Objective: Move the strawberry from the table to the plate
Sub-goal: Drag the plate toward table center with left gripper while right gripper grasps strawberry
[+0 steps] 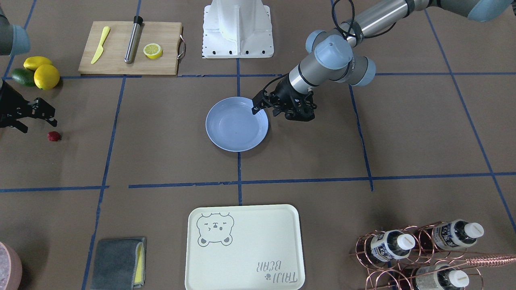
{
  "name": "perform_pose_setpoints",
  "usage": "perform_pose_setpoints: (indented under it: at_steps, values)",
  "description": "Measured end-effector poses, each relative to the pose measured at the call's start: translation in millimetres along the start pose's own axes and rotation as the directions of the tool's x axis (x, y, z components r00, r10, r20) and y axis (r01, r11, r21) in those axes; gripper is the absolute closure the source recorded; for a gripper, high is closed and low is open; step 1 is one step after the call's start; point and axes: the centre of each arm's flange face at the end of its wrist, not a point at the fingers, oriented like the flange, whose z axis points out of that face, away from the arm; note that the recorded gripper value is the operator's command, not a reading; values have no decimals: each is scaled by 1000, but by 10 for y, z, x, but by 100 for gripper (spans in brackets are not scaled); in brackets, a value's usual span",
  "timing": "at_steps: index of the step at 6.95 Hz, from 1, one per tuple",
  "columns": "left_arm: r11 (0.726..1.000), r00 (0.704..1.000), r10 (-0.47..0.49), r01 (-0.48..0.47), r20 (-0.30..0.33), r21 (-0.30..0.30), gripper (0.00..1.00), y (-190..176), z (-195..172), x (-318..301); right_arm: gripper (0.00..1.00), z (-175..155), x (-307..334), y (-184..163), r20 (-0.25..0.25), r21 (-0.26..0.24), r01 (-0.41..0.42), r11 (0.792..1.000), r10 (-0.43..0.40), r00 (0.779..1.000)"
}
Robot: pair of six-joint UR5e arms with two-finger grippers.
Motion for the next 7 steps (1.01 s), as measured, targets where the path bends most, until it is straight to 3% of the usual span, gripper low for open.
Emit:
perform_pose_setpoints:
  at_steps: [4,7]
  values:
    - [1000,1000,1,-1,1,12,16,0,14,-5,10,271,-57,-13,-36,2,11,1000,-11,999]
    - [1000,1000,1,-1,1,12,16,2,15,-4,12,328,-113,-21,-39,0,21,1000,-21,999]
